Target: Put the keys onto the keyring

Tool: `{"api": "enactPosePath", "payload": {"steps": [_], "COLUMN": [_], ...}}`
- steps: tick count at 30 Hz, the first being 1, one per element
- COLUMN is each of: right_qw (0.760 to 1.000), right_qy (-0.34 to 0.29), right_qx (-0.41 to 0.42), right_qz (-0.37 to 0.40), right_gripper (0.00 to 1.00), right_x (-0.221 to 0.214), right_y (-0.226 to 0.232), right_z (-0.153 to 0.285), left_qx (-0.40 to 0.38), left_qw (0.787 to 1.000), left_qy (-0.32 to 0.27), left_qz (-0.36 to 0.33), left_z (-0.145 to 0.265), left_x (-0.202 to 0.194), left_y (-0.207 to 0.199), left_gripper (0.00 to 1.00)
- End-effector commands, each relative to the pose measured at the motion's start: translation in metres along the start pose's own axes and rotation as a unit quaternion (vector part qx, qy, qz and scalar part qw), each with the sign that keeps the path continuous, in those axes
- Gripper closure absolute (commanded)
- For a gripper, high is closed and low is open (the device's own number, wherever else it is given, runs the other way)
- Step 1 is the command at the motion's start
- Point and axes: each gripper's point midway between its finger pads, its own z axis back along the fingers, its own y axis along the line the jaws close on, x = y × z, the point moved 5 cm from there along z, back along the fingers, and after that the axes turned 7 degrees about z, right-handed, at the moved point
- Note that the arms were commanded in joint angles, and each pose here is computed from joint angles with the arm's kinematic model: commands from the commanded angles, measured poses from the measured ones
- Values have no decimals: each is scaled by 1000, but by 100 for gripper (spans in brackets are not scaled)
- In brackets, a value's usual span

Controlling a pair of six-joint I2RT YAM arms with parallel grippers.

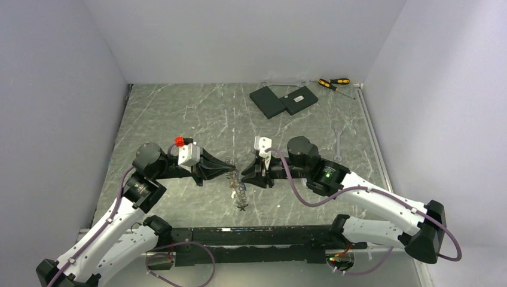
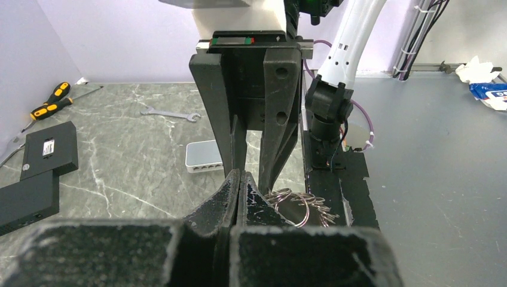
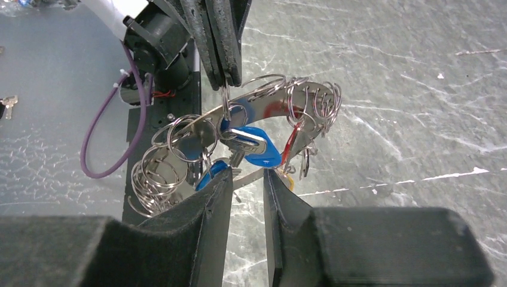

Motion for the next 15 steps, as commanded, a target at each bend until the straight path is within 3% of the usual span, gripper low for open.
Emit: {"api": "enactPosePath", "payload": {"steps": [1, 15], "right_qw": [998, 998], "right_qy": [-48, -35], "right_qx": [2, -11], "right_qz": [35, 52], "right_gripper": [71, 63], "right_x": [31, 34], "right_y": [-5, -10], "right_z": [-1, 1], "left_qx": [-1, -1], "left_qw": [999, 999], "left_qy": [-31, -34], "left_qz": [-33, -33], "left_z": [1, 1], "left_x": [19, 20], "left_y": [-3, -3], "left_gripper": [100, 100]}}
